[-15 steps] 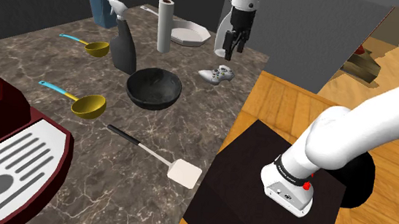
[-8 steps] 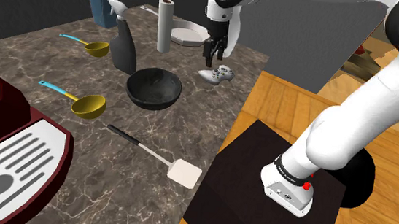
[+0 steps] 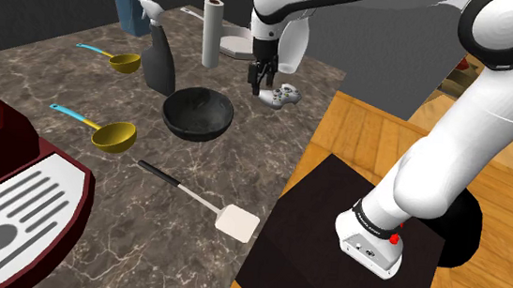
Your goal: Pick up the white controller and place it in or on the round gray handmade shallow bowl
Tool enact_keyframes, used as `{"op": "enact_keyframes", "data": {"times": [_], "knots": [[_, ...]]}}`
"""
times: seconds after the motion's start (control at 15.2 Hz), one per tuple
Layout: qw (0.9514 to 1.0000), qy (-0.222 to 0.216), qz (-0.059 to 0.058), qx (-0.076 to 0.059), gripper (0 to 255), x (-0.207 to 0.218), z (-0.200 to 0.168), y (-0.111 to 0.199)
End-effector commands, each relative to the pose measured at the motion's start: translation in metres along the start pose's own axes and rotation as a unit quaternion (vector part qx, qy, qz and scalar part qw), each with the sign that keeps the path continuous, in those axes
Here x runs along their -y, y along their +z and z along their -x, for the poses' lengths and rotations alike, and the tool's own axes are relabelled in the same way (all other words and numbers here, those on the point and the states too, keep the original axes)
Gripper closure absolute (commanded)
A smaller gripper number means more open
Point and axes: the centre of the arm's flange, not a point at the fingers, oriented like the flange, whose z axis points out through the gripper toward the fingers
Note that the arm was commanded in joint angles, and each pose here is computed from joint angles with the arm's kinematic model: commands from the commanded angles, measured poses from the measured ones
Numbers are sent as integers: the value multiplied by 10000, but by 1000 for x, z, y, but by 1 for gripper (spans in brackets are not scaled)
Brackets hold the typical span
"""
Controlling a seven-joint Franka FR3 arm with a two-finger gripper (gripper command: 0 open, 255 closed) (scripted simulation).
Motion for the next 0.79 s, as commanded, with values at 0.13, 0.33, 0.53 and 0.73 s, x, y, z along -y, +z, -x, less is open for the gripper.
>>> {"op": "enact_keyframes", "data": {"times": [0.13,0.33,0.53,0.73], "knots": [[10000,-1,0,-2,0,0,-1,20],[10000,-1,0,-2,0,0,-1,20],[10000,-1,0,-2,0,0,-1,20],[10000,-1,0,-1,255,0,-1,20]]}}
